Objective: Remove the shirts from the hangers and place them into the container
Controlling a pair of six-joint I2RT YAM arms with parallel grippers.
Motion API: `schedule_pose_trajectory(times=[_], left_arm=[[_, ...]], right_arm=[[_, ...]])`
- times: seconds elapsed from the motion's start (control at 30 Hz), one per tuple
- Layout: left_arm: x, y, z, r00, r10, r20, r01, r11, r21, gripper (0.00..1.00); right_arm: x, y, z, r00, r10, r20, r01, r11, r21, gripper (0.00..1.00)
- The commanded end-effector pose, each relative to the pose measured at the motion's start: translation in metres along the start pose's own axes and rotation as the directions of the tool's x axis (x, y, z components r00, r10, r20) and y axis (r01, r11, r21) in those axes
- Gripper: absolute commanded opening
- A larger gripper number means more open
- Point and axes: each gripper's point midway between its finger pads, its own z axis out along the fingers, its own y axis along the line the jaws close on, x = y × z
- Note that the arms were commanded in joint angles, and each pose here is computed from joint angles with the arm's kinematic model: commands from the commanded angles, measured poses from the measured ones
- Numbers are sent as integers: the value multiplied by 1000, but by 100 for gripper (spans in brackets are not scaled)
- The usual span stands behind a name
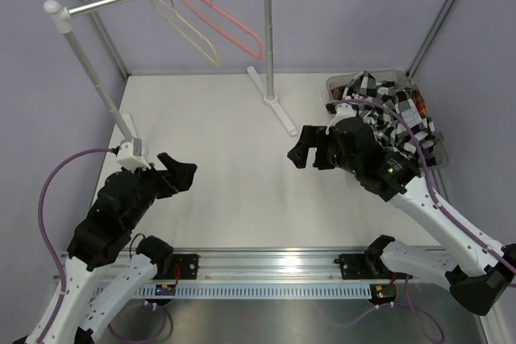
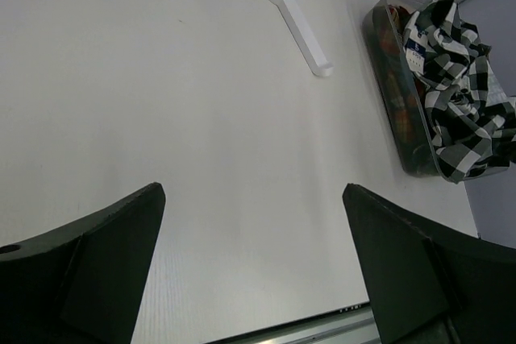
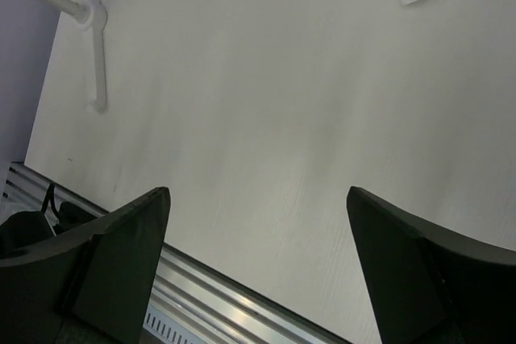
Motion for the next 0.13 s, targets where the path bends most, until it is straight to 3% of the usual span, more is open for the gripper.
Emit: schedule_pose_trajectory(times=[0.0,0.1], left_arm=[[-13,-6,8,998,-9,56,9,1000,12,99],[-18,-8,2,997,-9,82,6,1000,29,99]], right_arm=[[14,2,10,1000,8,17,-7,999,-48,99],[30,-3,5,999,8,34,-5,996,-84,99]])
